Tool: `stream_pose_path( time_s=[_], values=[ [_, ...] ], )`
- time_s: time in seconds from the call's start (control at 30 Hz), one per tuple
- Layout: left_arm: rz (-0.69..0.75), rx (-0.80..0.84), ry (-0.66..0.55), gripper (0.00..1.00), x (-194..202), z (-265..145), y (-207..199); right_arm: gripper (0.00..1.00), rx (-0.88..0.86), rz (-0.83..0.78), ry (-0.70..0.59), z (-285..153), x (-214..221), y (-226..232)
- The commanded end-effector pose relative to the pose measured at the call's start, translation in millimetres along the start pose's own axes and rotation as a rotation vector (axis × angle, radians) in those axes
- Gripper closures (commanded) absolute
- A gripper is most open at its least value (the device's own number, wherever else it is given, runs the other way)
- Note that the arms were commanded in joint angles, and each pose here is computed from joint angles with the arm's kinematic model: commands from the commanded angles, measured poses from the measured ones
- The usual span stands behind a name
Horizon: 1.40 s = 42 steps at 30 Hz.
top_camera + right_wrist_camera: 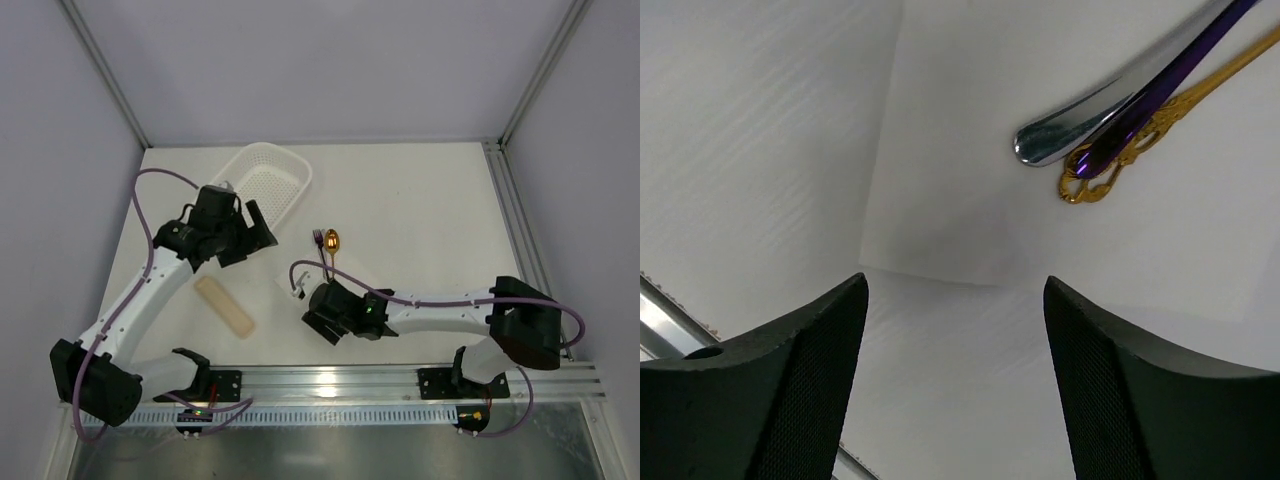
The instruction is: Place the utensils on the paper napkin and roll it up
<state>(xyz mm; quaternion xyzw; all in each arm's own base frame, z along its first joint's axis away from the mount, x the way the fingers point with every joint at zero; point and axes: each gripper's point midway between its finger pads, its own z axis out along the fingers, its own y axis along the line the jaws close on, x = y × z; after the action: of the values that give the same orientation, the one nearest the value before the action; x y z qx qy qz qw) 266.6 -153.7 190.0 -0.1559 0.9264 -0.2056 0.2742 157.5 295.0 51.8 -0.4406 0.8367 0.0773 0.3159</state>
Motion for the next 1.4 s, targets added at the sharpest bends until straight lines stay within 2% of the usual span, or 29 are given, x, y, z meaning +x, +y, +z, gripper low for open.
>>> stream_pose_path(
  time_s=[0.0, 0.17, 0.43, 0.6, 0.67, 0.93, 1.37],
  values=[
    [-0.004, -0.025, -0.004, 0.12, 3, -11, 16, 0.28, 0.071, -0.060, -0.014, 9, -7, 7],
    [-0.075, -0.067, -0.019, 0.12, -2, -7, 44, 0.28, 0.146, -0.105, 0.034, 23, 13, 14],
    [-0.058, -0.084, -0.006, 0.12, 6, -5, 58, 0.29, 0.263, -0.132, 0.036, 25, 16, 9],
    [-0.032, -0.065, 0.014, 0.13, 10, -4, 56, 0.33, 0.293, -0.137, 0.032, 23, 12, 5],
    [-0.014, -0.008, 0.047, 0.15, 15, -2, 47, 0.35, 0.301, -0.133, 0.020, 22, 8, 5],
    [-0.017, 0.039, 0.141, 0.23, 41, 17, 49, 0.43, 0.337, -0.124, -0.023, 18, -7, 0],
    [0.017, 0.073, 0.166, 0.31, 68, 25, 39, 0.47, 0.346, -0.077, -0.114, 9, -32, -8]
  ],
)
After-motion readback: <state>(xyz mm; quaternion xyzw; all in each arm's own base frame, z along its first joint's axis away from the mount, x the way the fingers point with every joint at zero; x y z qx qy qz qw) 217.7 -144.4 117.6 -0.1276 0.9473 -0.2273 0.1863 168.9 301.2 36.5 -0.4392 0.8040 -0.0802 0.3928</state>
